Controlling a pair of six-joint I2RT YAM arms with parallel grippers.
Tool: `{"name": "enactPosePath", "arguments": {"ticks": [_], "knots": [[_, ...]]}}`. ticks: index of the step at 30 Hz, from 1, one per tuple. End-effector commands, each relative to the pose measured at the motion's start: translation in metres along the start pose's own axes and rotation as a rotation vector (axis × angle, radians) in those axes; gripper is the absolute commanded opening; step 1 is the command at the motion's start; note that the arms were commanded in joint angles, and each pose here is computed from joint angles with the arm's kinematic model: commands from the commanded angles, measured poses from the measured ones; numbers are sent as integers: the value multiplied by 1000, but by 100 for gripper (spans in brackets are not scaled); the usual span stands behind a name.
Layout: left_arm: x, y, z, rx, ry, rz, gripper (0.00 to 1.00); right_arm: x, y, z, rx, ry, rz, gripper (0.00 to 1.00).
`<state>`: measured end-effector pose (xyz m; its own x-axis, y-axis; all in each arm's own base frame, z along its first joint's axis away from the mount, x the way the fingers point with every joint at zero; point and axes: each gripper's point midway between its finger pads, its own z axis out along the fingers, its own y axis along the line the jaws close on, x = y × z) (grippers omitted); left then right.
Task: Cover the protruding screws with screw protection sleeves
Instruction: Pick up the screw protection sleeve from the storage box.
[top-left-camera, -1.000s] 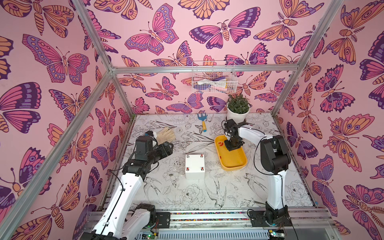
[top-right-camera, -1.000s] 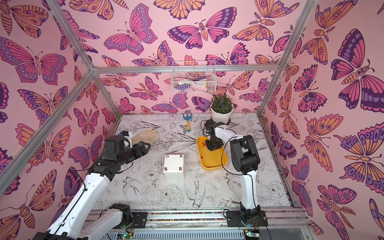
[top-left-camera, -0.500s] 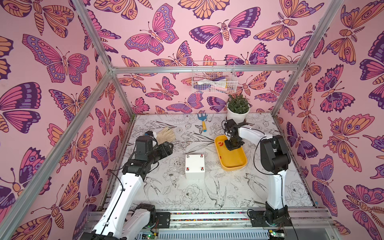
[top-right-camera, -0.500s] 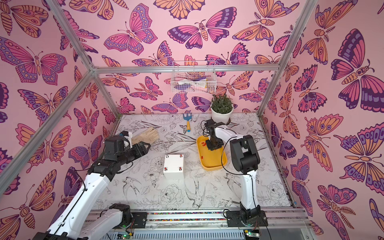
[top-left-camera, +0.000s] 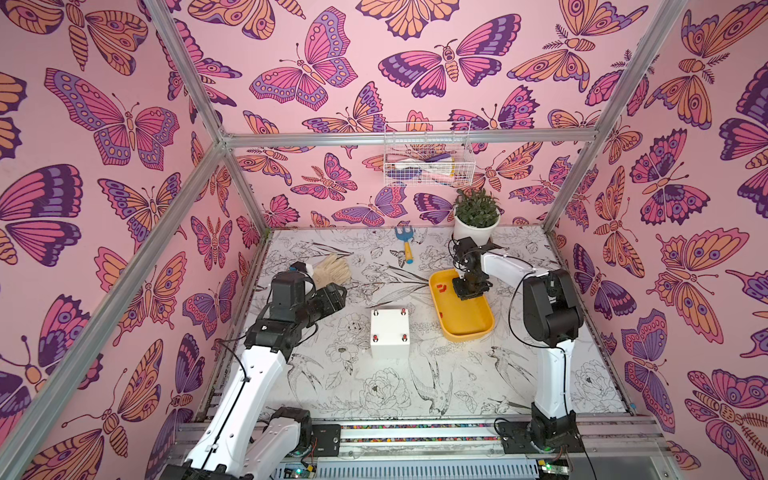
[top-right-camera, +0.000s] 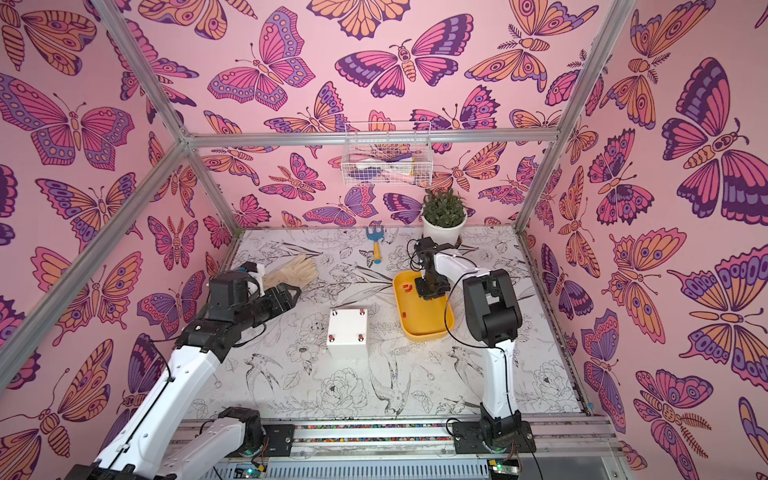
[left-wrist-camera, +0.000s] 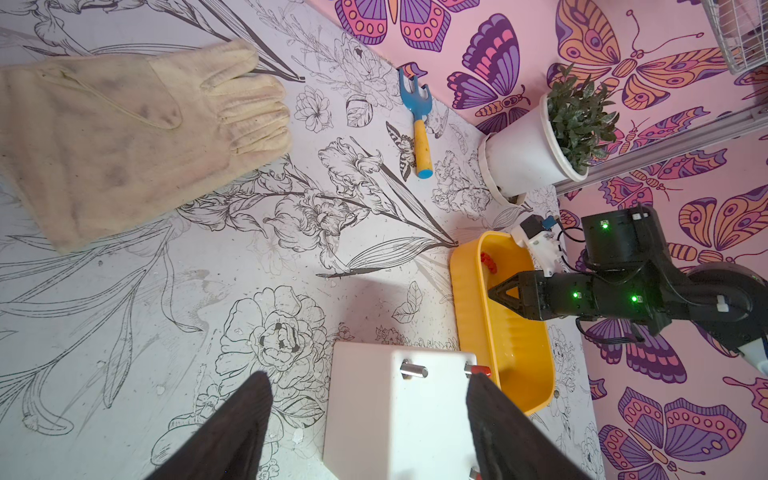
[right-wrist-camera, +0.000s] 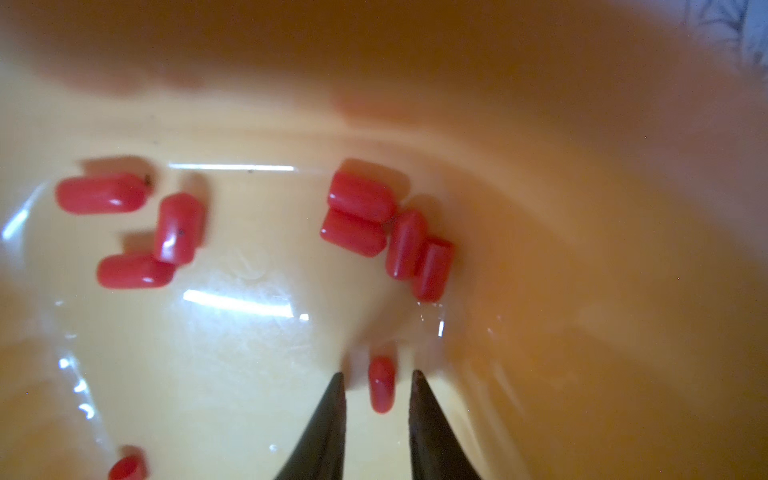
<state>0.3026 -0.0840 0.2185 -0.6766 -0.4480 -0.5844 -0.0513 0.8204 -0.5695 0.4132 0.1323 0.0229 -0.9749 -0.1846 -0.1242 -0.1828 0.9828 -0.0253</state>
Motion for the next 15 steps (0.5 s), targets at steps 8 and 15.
{"name": "enactPosePath", "arguments": {"ticks": [8,15], "knots": [[-5,1,-3,-14,-13,0,76,-7,3,11,-47,5,54,26],[-5,2,-2,-18,-10,-1,76,-9,-2,12,-48,3,70,24]]}}
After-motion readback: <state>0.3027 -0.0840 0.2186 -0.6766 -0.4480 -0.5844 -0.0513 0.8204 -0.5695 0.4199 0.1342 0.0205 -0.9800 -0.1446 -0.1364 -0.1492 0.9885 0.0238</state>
